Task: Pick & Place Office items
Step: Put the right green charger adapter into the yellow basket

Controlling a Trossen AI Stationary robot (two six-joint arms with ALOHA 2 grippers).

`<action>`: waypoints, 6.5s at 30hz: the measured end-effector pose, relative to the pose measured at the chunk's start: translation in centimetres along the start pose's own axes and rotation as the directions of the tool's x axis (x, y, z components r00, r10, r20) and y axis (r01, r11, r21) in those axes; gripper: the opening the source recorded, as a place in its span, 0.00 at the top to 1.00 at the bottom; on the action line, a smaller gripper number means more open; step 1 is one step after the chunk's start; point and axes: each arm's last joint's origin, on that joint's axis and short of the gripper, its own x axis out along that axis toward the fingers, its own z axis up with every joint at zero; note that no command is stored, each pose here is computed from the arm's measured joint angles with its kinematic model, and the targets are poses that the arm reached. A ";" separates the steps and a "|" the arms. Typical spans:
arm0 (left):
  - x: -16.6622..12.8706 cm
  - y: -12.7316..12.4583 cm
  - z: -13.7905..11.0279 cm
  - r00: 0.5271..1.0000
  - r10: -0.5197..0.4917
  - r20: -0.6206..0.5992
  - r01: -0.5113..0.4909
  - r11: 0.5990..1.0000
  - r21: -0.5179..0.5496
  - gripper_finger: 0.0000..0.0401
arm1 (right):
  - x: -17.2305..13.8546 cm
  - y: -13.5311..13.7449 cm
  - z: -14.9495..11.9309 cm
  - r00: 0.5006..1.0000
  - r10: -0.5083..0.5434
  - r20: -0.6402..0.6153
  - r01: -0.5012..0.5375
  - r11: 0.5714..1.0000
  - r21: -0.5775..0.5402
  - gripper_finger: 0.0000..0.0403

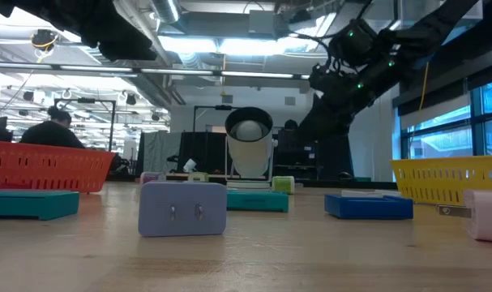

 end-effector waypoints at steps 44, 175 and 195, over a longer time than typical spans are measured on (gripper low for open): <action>0.0 0.0 -0.3 0.999 0.001 -0.032 -0.002 1.000 -0.011 0.33 | 4.0 0.1 -0.1 0.985 0.129 -0.113 -0.133 0.991 -0.024 0.36; 0.0 -0.1 -0.5 0.998 -0.027 -0.054 0.025 0.999 -0.036 0.33 | -9.1 1.7 7.1 0.994 0.063 -0.088 -0.078 0.981 -0.179 0.68; 0.0 -0.1 -0.5 0.998 -0.030 -0.055 0.027 0.998 -0.055 0.33 | -14.0 5.5 3.0 0.926 0.054 -0.374 -0.073 0.997 -0.036 0.68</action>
